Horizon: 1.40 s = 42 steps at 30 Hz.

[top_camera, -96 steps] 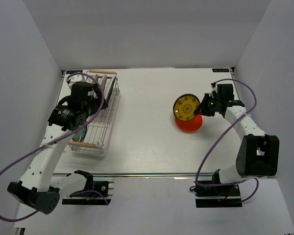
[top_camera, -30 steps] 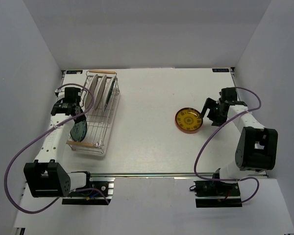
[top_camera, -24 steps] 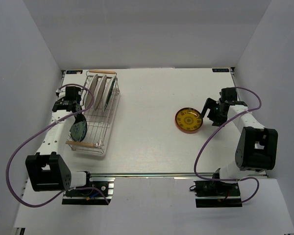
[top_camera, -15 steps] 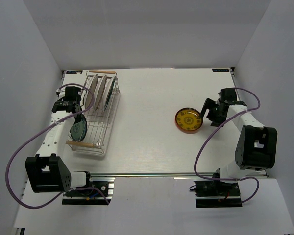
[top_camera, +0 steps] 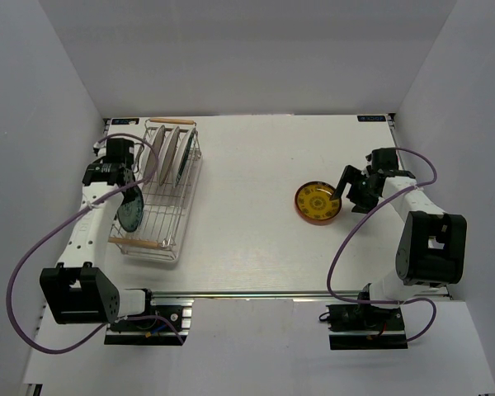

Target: Unload the plates from the dish rack

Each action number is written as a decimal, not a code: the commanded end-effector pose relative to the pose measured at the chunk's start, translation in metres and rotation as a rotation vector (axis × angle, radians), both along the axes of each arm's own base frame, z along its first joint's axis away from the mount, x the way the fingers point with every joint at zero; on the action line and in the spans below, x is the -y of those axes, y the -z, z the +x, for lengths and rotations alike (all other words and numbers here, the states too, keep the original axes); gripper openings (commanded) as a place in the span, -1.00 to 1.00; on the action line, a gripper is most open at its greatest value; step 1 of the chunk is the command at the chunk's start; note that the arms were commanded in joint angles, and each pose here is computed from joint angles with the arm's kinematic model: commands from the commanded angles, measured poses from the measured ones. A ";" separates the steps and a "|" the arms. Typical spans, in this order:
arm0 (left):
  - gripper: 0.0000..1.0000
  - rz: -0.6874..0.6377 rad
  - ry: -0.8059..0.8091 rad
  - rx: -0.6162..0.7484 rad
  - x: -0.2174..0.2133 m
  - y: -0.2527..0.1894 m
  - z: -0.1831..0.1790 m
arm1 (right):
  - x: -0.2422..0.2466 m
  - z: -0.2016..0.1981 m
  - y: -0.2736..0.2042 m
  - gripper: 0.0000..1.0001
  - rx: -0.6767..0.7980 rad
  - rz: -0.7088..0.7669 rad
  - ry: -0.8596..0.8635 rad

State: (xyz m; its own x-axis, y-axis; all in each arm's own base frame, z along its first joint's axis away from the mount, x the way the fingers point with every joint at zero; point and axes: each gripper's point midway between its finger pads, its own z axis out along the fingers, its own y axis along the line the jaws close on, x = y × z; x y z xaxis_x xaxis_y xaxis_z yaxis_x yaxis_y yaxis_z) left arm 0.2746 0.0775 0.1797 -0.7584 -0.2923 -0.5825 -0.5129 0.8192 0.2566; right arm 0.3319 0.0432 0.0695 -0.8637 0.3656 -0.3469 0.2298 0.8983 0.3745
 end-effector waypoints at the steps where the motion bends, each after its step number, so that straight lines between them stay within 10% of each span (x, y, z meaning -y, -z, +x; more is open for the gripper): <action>1: -0.65 -0.011 -0.035 0.100 -0.002 -0.029 0.012 | -0.004 0.012 -0.012 0.78 0.051 0.030 -0.010; 5: -0.99 -0.020 0.007 0.103 0.004 -0.036 0.017 | -0.006 0.011 -0.014 0.78 0.051 0.037 -0.019; 20: -1.00 -0.080 0.083 0.166 0.018 -0.046 0.014 | -0.006 0.011 -0.015 0.78 0.055 0.033 -0.024; 21: -0.94 -0.096 0.097 0.165 0.021 -0.045 0.015 | -0.006 0.010 -0.015 0.78 0.058 0.029 -0.027; 25: 0.44 -0.197 0.162 0.159 0.042 -0.039 0.019 | -0.005 0.010 -0.017 0.78 0.066 0.023 -0.031; 29: 0.96 -0.279 0.167 0.163 0.054 -0.027 0.016 | -0.005 0.010 -0.017 0.78 0.065 0.024 -0.031; 42: 0.96 -0.428 -0.035 0.039 0.070 0.020 -0.006 | -0.002 0.009 -0.016 0.78 0.059 0.005 -0.027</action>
State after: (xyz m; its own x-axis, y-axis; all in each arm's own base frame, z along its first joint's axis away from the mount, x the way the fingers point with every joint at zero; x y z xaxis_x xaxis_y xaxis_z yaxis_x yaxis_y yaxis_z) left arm 0.2762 0.0127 0.1691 -0.7420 -0.4654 -0.4825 -0.4848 0.8696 -0.0933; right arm 0.3316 0.0478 0.0711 -0.8694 0.3556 -0.3431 0.2095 0.8941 0.3957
